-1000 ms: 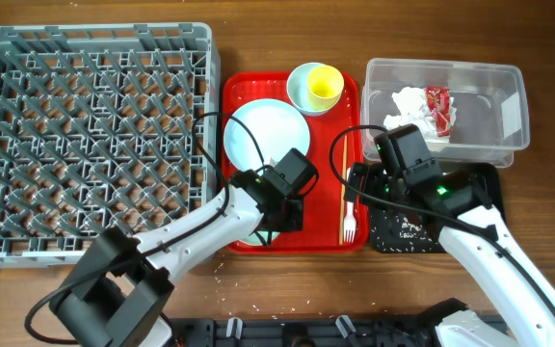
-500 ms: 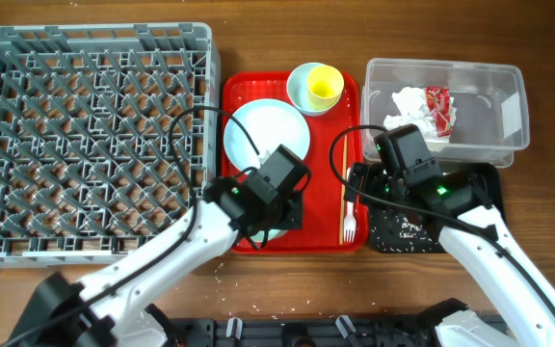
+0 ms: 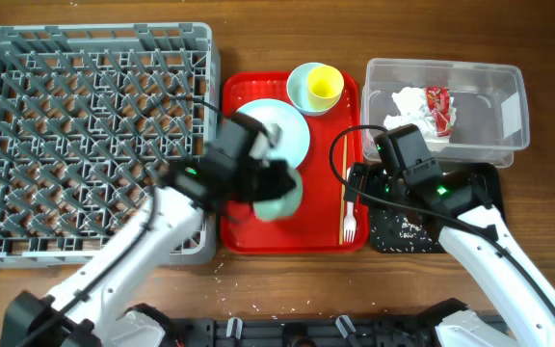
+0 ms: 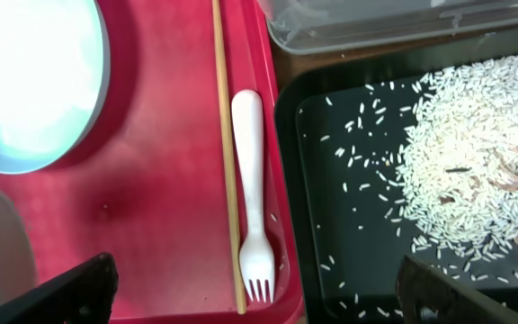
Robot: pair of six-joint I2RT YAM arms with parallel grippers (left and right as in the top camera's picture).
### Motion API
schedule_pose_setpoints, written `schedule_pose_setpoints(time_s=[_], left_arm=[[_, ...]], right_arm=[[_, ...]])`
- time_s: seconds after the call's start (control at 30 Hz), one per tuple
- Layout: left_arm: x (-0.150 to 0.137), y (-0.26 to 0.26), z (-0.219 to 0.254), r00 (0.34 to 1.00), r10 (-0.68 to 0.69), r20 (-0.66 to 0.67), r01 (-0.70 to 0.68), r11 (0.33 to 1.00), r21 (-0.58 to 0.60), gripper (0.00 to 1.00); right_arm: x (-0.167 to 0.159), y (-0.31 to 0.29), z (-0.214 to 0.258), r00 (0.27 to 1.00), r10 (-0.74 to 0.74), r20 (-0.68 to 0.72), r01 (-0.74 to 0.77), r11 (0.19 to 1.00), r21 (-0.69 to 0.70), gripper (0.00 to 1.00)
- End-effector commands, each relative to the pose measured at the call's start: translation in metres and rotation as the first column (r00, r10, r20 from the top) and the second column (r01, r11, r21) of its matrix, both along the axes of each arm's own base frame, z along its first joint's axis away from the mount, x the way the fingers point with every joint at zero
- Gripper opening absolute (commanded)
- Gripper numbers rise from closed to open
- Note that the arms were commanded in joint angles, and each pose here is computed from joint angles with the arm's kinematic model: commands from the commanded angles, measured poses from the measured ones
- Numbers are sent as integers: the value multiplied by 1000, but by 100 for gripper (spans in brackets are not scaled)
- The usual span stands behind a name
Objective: Sort waste into correct bins and load items into the dishwasher rack
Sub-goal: 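Lift the green bowl and place it upright in the rack's back corner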
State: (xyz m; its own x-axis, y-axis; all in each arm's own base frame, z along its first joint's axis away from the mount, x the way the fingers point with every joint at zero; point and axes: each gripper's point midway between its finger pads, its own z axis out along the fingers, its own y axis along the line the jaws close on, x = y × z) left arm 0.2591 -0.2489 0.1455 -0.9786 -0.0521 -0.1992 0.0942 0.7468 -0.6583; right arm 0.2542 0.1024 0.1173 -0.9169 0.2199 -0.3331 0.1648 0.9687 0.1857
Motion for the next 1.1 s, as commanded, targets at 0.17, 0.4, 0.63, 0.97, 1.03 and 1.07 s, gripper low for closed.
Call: schedule_pose_setpoints(time_s=[0.17,0.4,0.63,0.97,1.03,1.07], left_arm=[[78,82,136,980,89,176,30,814,-580,4],[142,143,148,976,189,109,-50,682,-730,4],[201,186,82,967,253,-44,-200,635,-746,4],[224,227,45,965,242,-99,-233,627,-744,4],[228,240,32,954,273,-128,-274,612,-742,4],[231,245,28,946,289,-143,-296,603,-741,4]], right_arm=[[4,-2,4,1000,-13,15,13,1000,-4,100],[4,-2,4,1000,-13,15,13,1000,-4,100],[4,-2,4,1000,-13,15,13,1000,-4,100],[4,-2,4,1000,-13,15,13,1000,-4,100],[4,-2,4,1000,-13,15,13,1000,-4,100],[4,-2,4,1000,-13,15,13,1000,-4,100]])
